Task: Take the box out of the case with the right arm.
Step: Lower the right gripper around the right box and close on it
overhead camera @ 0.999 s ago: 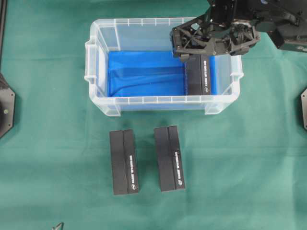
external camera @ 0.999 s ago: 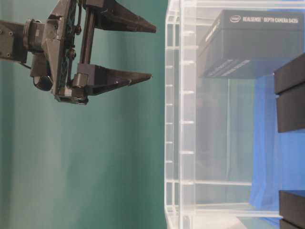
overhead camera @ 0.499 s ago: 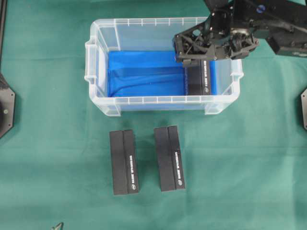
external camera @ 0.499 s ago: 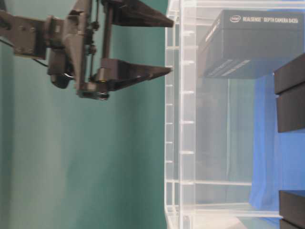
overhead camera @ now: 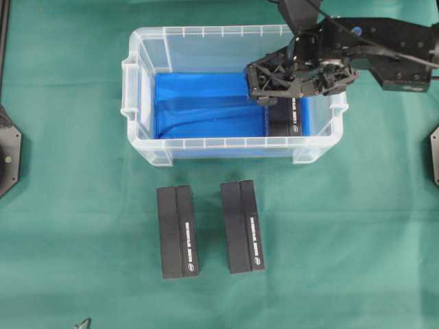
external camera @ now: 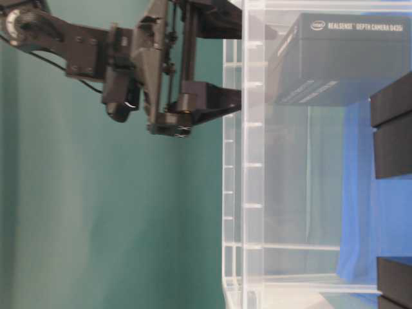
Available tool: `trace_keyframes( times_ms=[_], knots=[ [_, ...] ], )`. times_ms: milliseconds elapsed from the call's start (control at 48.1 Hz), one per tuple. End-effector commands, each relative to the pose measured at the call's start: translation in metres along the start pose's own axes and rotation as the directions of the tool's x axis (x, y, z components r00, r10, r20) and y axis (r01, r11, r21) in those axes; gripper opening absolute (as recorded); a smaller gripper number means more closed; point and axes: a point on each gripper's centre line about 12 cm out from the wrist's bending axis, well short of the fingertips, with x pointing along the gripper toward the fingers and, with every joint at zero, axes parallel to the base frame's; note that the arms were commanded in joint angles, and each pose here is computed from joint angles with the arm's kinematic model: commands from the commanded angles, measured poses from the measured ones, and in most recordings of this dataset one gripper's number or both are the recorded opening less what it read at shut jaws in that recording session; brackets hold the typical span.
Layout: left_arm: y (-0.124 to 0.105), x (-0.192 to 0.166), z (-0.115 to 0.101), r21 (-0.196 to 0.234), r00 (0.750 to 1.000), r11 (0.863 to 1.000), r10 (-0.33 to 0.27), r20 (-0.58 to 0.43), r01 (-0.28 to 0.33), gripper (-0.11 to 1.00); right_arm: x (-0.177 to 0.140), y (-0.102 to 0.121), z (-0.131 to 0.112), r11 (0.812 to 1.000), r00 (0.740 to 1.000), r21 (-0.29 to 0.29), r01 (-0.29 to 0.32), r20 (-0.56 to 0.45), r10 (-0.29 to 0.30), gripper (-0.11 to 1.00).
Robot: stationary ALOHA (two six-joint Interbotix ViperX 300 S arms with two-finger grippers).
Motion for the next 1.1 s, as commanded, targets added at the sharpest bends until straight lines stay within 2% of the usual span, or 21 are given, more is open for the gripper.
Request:
trace_keyframes(
  times_ms=[0,354,770,874,957,1082],
  knots=[
    [-0.001,-0.003,0.003,0.003,1.000,1.000,-0.002,0.015,0.002,0.00,-0.001,0.001,0.002,1.000,1.000,0.003,-0.017,0.004,0.017,0.90],
    [-0.001,-0.002,0.003,0.003,1.000,1.000,-0.002,0.017,0.002,0.00,0.028,0.005,-0.003,1.000,1.000,0.009,-0.011,-0.022,0.011,0.91],
    [-0.001,-0.003,0.003,0.004,1.000,1.000,-0.002,0.018,0.002,0.00,0.029,0.006,-0.002,0.999,0.999,0.030,-0.009,-0.032,0.010,0.90],
    [-0.001,-0.002,0.003,0.004,1.000,1.000,-0.001,0.017,0.001,0.00,0.028,0.005,-0.001,0.999,0.999,0.041,-0.001,-0.033,0.002,0.84],
    [-0.001,-0.003,0.002,0.004,1.000,1.000,-0.002,0.018,0.002,0.00,0.027,0.005,-0.002,0.999,0.999,0.041,0.003,-0.034,-0.002,0.66],
    [-0.001,-0.003,0.002,0.004,1.000,1.000,-0.002,0.018,0.002,0.00,0.026,0.006,-0.002,0.999,0.999,0.041,0.005,-0.035,-0.003,0.65]
  ],
)
